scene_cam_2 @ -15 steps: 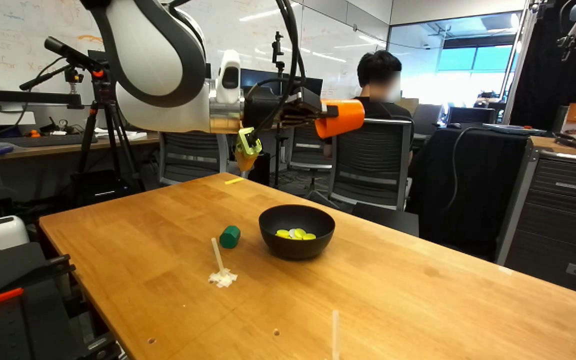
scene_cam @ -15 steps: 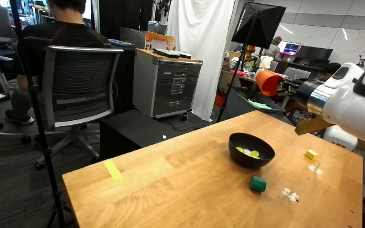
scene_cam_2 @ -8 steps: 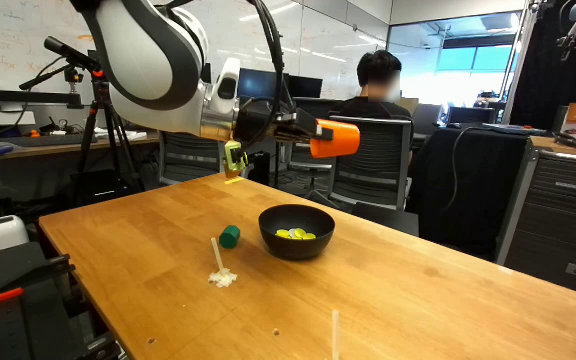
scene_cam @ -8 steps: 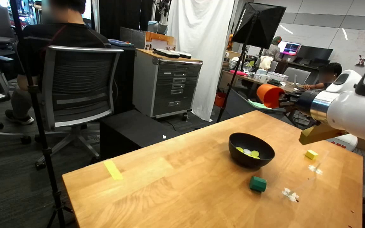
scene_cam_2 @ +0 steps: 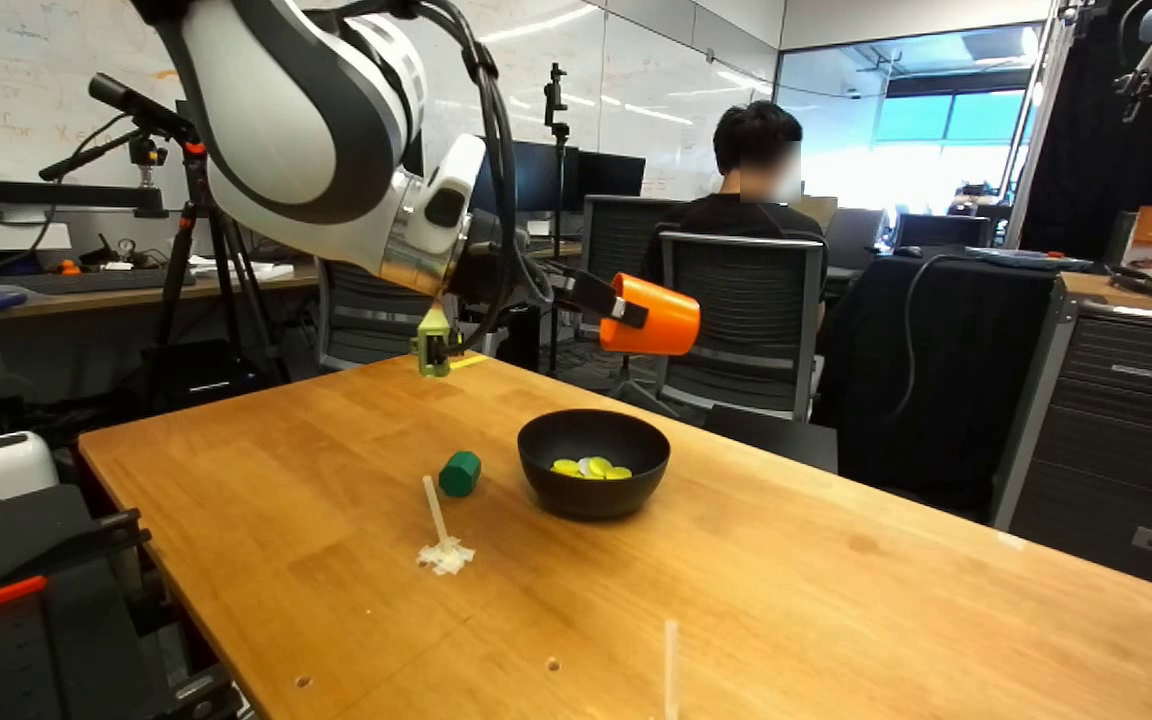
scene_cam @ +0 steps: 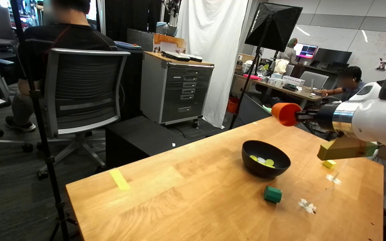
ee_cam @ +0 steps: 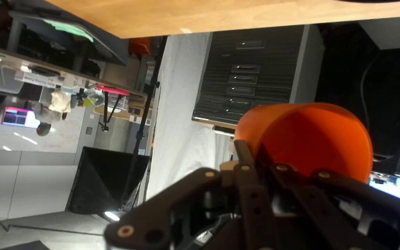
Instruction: Pour the contents of the cup into the bowl
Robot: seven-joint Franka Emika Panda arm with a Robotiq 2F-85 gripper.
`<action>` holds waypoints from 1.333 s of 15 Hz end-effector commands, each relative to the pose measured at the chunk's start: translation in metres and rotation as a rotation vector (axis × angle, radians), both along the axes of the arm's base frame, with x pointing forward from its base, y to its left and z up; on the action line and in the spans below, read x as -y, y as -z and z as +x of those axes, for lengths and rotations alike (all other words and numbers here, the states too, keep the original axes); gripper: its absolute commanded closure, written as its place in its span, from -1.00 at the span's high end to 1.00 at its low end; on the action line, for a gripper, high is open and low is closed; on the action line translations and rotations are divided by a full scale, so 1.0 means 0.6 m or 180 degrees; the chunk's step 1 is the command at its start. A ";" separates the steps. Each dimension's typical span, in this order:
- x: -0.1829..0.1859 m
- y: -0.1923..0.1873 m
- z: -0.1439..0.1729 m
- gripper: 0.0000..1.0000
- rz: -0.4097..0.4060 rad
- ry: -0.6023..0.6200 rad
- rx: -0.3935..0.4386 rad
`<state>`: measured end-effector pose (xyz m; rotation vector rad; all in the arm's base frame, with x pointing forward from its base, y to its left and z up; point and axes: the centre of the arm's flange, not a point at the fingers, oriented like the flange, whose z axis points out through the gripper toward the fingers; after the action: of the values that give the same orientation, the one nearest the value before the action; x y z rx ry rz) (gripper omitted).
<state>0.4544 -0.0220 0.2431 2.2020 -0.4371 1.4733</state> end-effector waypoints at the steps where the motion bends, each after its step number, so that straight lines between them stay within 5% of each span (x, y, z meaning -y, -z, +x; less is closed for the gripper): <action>1: 0.002 -0.004 -0.002 -0.97 0.0484 0.0124 0.0090; 4: -0.001 0.002 -0.006 -0.97 0.0856 0.0221 0.0173; 12: 0.049 -0.157 0.020 -0.97 0.1585 0.0417 0.0414; 15: 0.073 -0.191 0.018 -0.97 0.1846 0.0484 0.0321; 20: 0.119 -0.206 0.018 -0.97 0.2392 0.0667 -0.0244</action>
<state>0.4566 -0.0797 0.3476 2.5480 -1.2445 1.3614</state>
